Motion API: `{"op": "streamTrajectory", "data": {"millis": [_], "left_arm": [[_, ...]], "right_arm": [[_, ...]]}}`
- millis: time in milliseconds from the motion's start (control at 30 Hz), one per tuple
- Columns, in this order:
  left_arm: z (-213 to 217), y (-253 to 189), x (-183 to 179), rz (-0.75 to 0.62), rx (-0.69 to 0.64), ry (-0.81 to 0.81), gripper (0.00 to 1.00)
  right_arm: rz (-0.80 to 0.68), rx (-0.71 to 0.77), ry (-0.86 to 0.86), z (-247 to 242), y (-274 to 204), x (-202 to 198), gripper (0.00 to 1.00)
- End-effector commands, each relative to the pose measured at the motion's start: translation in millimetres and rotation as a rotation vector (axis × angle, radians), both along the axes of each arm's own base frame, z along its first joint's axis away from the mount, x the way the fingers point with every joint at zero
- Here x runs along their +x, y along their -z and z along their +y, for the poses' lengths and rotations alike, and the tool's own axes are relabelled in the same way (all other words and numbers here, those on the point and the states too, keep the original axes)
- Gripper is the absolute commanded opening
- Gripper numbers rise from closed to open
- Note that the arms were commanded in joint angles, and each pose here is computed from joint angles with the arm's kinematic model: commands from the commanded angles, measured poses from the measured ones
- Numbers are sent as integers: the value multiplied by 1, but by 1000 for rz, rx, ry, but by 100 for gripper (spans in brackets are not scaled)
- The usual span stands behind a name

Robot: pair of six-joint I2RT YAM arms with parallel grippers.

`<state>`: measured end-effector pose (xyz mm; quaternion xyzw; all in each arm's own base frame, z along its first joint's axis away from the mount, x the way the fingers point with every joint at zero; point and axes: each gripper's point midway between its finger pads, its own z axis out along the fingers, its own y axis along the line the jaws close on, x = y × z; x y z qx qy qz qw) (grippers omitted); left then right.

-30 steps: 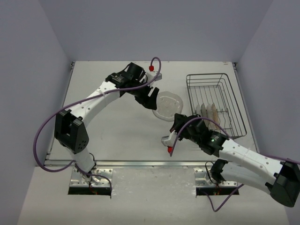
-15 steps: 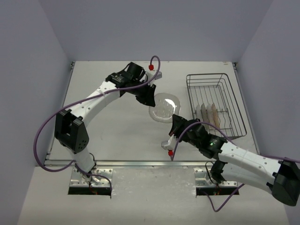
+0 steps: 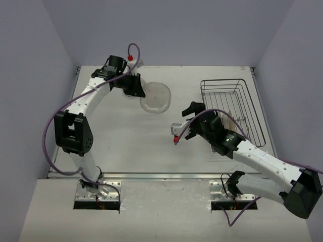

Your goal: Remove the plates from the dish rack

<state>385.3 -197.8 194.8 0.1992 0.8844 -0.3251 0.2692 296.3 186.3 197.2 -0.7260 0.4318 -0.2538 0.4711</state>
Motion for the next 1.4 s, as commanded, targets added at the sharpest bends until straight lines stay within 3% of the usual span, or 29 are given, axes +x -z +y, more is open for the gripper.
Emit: {"op": "streamTrajectory", "data": {"millis": [0,67,133,267,467,700,767,867,900,967,1133,1267,1367], "left_arm": [[75,-7,73,-12,-13,-263,0],[112,-13,103,-28,-10,-366,0],[141,10,130,3,11,-441,0],[170,39,163,20,43,-484,0],[174,87,192,45,36,-475,3],[173,113,207,51,22,-459,7],[172,119,208,56,24,-453,11],[173,118,206,53,29,-449,41],[173,114,206,43,29,-447,55],[173,95,205,6,26,-451,75],[169,29,200,-101,5,-445,82],[162,-47,183,-221,-6,-433,82],[151,-75,165,-262,1,-413,82]], "right_arm": [[273,307,347,-49,3,13,87],[387,376,419,-60,8,9,87],[462,469,538,-81,17,9,87],[557,578,652,-99,27,0,88],[726,793,845,-125,28,-13,90],[842,975,927,-143,14,-17,90],[870,1033,976,-154,12,-18,90],[925,1100,1018,-159,9,-18,86],[941,1121,1034,-162,9,-18,84],[955,1141,1072,-168,11,-17,75],[1000,1171,1168,-190,23,-16,59],[1040,1147,1199,-200,31,-16,48],[1046,1113,1221,-208,41,-15,40]]}}
